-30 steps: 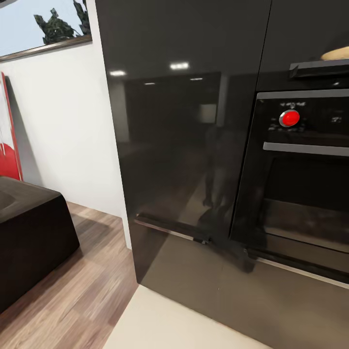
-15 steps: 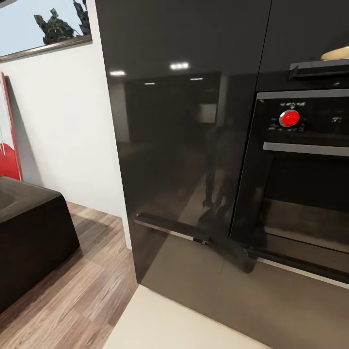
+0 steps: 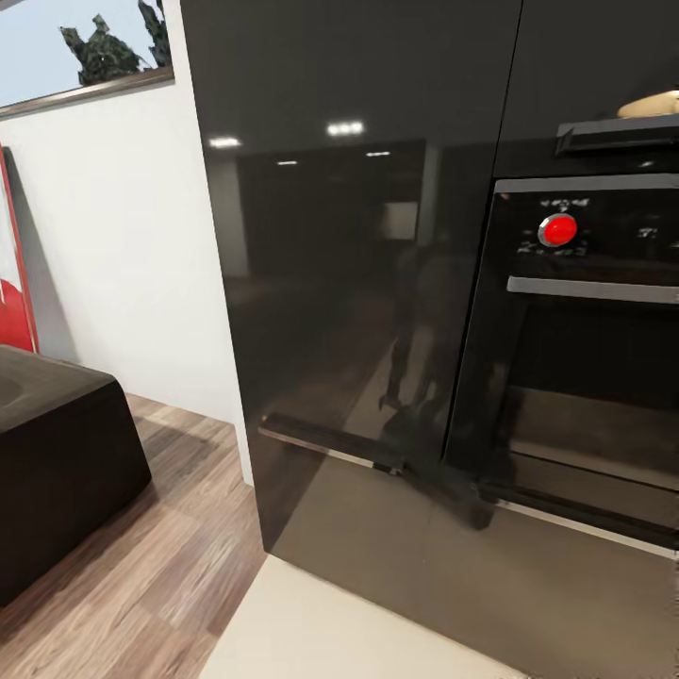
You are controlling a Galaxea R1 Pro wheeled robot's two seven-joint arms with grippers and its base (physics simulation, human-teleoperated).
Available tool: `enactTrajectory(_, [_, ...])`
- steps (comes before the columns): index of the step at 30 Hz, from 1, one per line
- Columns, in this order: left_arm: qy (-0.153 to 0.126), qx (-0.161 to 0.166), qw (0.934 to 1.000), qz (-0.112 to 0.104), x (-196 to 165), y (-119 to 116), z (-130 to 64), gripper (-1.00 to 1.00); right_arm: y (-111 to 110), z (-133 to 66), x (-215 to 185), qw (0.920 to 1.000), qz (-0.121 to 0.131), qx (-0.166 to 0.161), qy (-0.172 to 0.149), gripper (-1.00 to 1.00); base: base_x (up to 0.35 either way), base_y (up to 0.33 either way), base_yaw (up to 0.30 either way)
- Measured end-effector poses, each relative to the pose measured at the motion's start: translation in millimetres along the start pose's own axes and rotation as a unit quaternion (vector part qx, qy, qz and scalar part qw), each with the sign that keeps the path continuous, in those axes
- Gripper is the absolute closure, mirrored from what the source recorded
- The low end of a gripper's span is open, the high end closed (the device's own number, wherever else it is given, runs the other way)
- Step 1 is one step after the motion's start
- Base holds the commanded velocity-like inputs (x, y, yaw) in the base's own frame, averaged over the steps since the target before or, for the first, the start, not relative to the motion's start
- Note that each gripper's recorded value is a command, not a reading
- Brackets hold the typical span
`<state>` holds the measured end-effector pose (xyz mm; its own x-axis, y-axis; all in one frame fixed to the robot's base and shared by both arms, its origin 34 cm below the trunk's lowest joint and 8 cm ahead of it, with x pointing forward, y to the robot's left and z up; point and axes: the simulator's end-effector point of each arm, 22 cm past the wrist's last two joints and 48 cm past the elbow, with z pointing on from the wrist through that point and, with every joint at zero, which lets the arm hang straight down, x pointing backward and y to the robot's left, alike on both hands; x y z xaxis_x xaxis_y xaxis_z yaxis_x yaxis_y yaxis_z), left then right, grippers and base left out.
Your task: Set up a coffee station on the kitchen countertop: keep the coffee maker on the countertop, move the bottle of coffee from the kitchen shelf to the counter next to the coffee maker, place a paper coffee filter on top of the coffee maker, put the saucer next to the coffee maker with the coffee cup on the saucer, and place the electric kettle next to the coffee maker.
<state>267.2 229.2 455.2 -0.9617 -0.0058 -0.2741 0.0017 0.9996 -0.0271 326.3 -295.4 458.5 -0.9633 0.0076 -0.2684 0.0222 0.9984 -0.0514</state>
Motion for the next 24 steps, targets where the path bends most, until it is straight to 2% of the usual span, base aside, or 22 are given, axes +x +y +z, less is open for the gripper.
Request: enactTrajectory(24, [-0.005, 0.0, 1.0, 0.0, -3.1, 0.1, 0.0, -1.0, -0.5, 0.1, -1.7, 1.0, -0.001, 0.001, -0.001, -1.0, 0.0, 0.0, -0.243])
